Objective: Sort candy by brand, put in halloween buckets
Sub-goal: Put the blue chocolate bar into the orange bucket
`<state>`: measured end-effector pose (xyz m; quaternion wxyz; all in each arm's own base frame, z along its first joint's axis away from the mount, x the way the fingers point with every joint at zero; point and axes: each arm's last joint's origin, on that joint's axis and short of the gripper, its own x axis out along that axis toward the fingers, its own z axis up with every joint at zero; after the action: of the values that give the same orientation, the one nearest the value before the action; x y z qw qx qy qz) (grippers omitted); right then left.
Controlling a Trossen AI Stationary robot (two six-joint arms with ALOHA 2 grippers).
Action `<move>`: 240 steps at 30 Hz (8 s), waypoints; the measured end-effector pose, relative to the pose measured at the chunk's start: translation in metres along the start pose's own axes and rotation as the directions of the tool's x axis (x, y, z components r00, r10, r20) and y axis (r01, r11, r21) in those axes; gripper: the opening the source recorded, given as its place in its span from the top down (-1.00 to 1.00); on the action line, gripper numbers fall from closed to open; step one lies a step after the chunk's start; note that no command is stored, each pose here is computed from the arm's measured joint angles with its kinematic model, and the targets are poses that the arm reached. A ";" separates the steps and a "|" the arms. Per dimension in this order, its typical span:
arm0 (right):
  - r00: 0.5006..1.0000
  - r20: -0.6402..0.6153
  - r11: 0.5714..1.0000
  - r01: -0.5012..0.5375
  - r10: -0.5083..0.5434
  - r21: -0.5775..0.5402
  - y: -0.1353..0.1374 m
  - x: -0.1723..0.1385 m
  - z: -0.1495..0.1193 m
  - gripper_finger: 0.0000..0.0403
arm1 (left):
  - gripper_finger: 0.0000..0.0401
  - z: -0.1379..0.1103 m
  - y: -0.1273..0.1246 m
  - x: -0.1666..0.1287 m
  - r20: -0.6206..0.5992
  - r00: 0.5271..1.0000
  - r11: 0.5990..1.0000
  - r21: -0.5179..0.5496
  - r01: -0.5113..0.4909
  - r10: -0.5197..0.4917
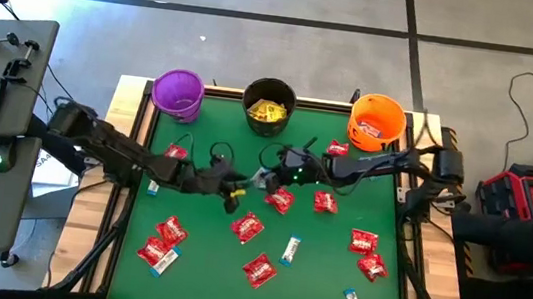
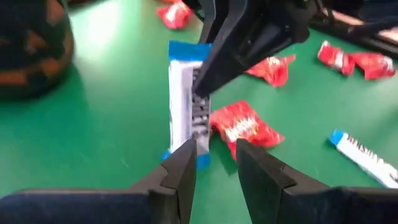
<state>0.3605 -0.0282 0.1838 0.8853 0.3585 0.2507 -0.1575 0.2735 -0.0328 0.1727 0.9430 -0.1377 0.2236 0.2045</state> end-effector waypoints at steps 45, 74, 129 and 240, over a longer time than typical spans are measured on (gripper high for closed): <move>0.455 -0.092 0.402 0.851 -0.886 0.336 -0.138 -0.220 0.070 0.91 | 0.47 0.050 0.047 -0.017 0.061 0.990 0.989 -0.060 0.133 -0.130; 0.526 -0.085 0.500 0.839 -0.846 0.213 -0.136 -0.239 0.085 0.06 | 0.47 0.054 0.060 -0.013 0.060 0.991 0.987 -0.108 0.122 -0.116; 0.786 -0.175 0.790 0.611 -0.594 0.062 -0.094 -0.208 -0.090 0.05 | 0.47 0.045 0.061 -0.013 -0.044 0.990 0.989 -0.066 0.131 -0.134; 0.662 -0.137 0.660 0.748 -0.737 0.071 -0.105 -0.221 0.123 1.00 | 0.47 0.039 0.063 -0.013 -0.098 0.989 0.994 -0.022 0.109 -0.111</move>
<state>0.1707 -0.1669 0.3242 0.7073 0.2851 0.4072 -0.5026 0.2489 0.0316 0.2022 0.9394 -0.1673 0.2605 0.1469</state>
